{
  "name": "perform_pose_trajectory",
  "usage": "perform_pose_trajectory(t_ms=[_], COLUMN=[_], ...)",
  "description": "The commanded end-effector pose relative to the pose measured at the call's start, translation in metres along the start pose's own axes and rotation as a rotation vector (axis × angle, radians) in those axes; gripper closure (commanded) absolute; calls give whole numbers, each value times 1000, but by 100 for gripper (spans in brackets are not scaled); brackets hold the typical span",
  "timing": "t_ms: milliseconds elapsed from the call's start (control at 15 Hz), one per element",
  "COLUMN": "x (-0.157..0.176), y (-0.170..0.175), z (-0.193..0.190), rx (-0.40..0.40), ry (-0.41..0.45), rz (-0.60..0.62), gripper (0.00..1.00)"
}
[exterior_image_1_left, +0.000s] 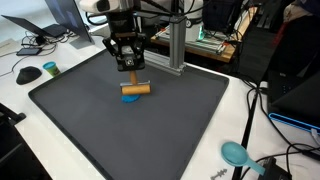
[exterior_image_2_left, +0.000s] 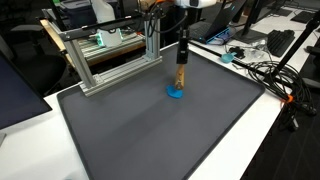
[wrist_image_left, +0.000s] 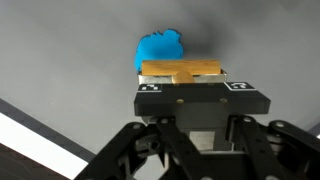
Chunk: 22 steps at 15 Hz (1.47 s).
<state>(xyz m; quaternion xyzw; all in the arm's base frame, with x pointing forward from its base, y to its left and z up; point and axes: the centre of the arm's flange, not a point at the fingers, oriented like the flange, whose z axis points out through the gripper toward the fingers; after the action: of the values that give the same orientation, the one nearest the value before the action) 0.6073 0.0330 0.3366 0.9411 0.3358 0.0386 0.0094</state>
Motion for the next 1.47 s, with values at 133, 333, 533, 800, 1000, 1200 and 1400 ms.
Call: perform_pose_trajectory(t_ms=[133, 333, 533, 800, 1000, 1200, 1400], x=[-4, -8, -9, -7, -6, -5, -2], y=[16, 24, 28, 31, 32, 32, 31], z=[7, 8, 10, 11, 11, 15, 29], rx=[26, 25, 22, 10, -3, -2, 9], ry=[37, 35, 40, 54, 54, 49, 30], rz=[-35, -40, -39, -25, -26, -28, -28], gripper=[78, 78, 78, 78, 78, 78, 78])
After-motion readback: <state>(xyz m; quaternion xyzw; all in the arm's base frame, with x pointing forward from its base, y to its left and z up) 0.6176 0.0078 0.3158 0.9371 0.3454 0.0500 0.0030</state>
